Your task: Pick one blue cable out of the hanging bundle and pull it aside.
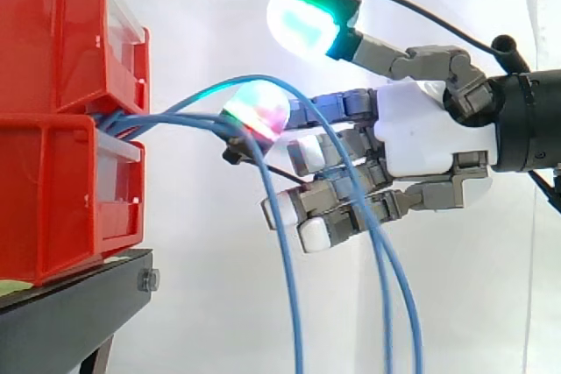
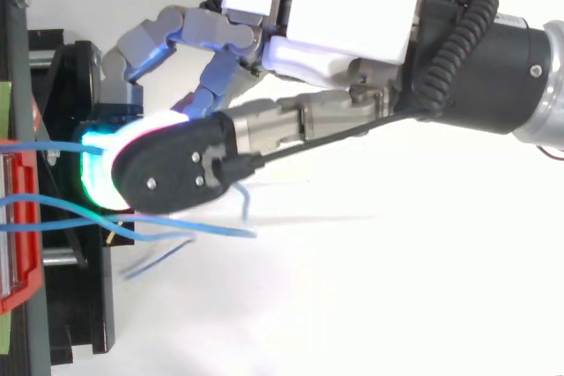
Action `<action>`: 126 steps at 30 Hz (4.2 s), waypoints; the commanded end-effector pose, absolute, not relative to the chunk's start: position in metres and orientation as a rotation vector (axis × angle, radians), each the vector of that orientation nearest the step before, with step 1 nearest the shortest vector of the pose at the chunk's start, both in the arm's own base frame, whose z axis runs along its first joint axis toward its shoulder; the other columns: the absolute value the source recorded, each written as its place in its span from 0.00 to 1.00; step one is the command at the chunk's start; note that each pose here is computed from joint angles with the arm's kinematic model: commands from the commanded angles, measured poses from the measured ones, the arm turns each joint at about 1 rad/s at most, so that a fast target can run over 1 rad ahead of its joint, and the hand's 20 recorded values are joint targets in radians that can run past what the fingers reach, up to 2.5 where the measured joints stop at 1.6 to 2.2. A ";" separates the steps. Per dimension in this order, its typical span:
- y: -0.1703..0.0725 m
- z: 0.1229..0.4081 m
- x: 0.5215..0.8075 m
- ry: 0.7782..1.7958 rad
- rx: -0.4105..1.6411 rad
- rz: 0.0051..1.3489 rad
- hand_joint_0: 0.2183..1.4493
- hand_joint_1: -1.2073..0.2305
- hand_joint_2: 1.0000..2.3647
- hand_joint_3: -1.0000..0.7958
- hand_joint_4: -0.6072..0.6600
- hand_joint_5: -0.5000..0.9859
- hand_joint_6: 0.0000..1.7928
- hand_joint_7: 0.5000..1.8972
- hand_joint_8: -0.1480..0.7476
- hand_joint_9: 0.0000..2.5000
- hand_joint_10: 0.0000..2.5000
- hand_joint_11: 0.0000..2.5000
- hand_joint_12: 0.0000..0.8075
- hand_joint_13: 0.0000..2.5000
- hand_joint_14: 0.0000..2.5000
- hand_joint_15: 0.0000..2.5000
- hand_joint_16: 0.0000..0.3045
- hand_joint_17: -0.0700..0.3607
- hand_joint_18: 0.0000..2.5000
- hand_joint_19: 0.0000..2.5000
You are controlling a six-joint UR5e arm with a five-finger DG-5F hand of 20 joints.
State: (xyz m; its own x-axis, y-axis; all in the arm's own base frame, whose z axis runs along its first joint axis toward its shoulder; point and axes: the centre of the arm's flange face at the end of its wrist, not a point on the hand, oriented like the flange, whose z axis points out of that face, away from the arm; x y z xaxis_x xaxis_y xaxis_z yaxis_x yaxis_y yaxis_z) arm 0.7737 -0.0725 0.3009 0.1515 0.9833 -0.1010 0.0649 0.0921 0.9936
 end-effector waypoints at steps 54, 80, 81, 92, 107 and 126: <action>-0.069 0.253 0.745 1.265 1.448 0.966 0.25 0.27 0.21 0.54 0.43 0.31 0.50 0.41 0.49 0.51 0.01 0.22 0.44 0.39 0.01 0.21 0.21 0.49 0.36 0.17; -0.069 0.225 0.736 1.285 1.446 0.956 0.25 0.27 0.22 0.54 0.46 0.32 0.50 0.43 0.51 0.51 0.01 0.22 0.45 0.39 0.01 0.21 0.21 0.50 0.36 0.17; -0.068 0.222 0.736 1.279 1.440 0.964 0.25 0.27 0.22 0.54 0.46 0.32 0.50 0.43 0.51 0.51 0.01 0.22 0.45 0.39 0.01 0.22 0.21 0.49 0.36 0.17; -0.064 0.200 0.743 1.118 1.313 1.108 0.26 0.27 0.21 0.54 0.47 0.31 0.50 0.43 0.51 0.51 0.01 0.22 0.46 0.39 0.01 0.22 0.21 0.49 0.36 0.17; -0.063 0.200 0.744 1.109 1.309 1.111 0.26 0.27 0.19 0.54 0.47 0.31 0.50 0.43 0.51 0.51 0.01 0.22 0.45 0.39 0.01 0.21 0.21 0.49 0.36 0.17; -0.063 0.201 0.744 1.108 1.308 1.112 0.27 0.27 0.17 0.54 0.47 0.31 0.50 0.43 0.51 0.50 0.01 0.22 0.45 0.39 0.01 0.21 0.21 0.49 0.36 0.17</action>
